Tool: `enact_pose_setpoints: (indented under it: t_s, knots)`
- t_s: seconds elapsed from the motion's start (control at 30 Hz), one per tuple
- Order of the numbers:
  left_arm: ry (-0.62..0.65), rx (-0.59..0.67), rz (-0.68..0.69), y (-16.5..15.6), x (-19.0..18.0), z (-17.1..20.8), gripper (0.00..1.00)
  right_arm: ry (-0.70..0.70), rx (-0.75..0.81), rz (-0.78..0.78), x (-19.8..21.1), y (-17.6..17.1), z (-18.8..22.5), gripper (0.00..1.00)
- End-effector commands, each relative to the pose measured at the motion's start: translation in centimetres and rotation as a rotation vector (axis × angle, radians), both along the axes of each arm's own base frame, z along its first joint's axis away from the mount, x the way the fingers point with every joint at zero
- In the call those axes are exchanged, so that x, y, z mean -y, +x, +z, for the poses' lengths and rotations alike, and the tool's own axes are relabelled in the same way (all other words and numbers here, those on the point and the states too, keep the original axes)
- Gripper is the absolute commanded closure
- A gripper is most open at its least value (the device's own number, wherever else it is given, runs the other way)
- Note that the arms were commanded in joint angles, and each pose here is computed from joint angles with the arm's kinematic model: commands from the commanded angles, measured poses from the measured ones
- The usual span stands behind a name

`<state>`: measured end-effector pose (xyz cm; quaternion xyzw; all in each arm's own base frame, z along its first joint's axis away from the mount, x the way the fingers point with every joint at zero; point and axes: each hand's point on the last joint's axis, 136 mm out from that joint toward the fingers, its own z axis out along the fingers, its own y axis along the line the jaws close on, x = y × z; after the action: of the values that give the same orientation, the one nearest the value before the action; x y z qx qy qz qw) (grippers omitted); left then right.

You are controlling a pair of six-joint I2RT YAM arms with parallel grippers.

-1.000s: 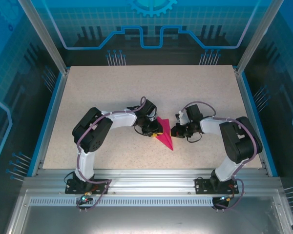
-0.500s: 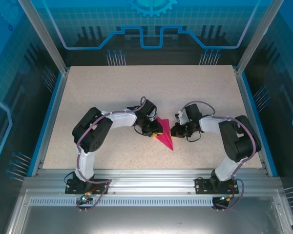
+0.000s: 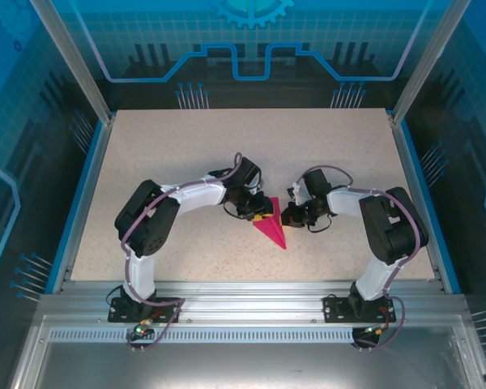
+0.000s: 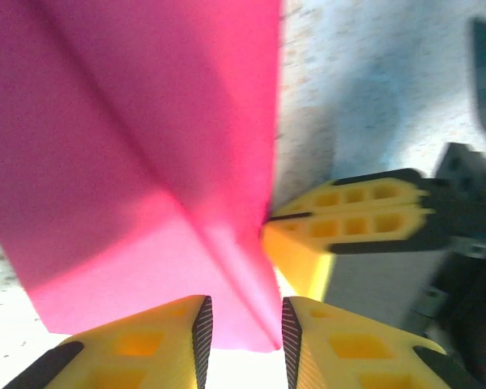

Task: Fold a paper plane with a square sheet of paper (fold left side to right side)
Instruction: Fourth fold the wing at the center of the table.

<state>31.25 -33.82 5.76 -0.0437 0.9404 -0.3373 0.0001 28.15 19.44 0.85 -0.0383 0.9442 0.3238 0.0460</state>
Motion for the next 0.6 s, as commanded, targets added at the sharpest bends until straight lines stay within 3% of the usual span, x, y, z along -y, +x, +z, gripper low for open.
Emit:
enact_pose_setpoints:
  t_s: [0.0,0.57]
  knots:
    - [-0.025,0.039,-0.030,0.2,0.6,2.5,0.68,-0.130,-0.089,0.016,1.4,-2.4,-3.3,1.00]
    - [0.008,-0.012,-0.027,2.7,2.2,-1.2,0.70,-0.138,-0.085,0.015,1.5,-2.5,-3.3,1.00]
